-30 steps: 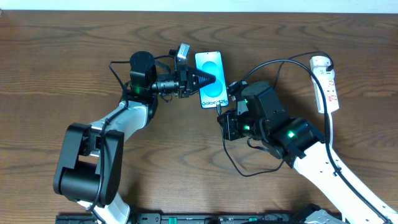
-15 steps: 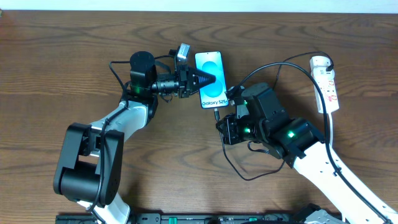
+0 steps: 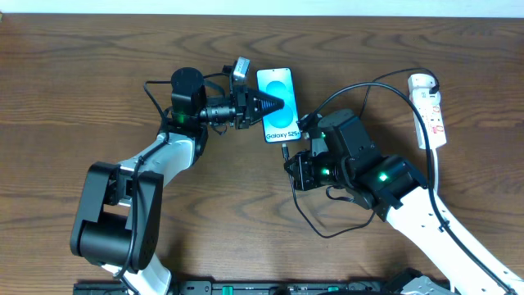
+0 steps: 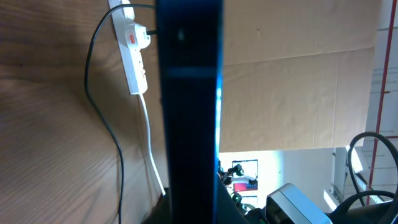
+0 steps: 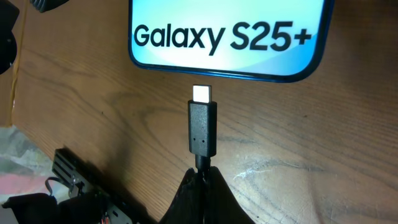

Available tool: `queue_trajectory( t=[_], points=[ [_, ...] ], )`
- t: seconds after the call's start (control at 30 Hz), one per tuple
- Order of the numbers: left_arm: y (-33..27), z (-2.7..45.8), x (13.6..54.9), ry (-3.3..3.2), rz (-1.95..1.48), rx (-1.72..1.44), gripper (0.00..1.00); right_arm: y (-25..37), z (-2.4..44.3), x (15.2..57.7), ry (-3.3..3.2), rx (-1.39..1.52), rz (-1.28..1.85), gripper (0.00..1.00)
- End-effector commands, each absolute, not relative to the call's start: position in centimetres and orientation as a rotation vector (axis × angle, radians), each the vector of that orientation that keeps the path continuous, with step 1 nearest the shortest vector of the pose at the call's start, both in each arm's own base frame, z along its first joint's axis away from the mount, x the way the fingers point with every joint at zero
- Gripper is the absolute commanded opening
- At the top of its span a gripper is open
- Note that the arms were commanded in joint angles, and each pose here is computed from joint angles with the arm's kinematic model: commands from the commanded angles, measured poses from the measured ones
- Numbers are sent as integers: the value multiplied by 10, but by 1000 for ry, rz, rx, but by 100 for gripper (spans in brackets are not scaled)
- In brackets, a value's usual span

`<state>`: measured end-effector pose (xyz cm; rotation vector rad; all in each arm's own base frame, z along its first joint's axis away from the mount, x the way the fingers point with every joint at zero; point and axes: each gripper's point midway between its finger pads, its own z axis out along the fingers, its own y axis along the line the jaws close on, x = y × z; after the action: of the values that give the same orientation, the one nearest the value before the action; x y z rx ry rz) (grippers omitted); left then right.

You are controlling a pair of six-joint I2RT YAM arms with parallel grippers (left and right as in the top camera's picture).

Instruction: Plug charger to phone and switch on socket

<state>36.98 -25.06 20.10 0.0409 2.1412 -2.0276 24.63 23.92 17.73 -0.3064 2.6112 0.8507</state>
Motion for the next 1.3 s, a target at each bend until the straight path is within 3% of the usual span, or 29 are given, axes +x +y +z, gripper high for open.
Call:
queue_trajectory(
  t=[0.0, 1.27],
  points=[
    [-252, 215, 369, 2116, -2036, 84, 7, 241, 182, 245, 2603, -305, 869, 1],
    [-252, 215, 368, 2123, -2047, 81, 7, 242, 184, 247, 2599, -264, 886, 1]
  ],
)
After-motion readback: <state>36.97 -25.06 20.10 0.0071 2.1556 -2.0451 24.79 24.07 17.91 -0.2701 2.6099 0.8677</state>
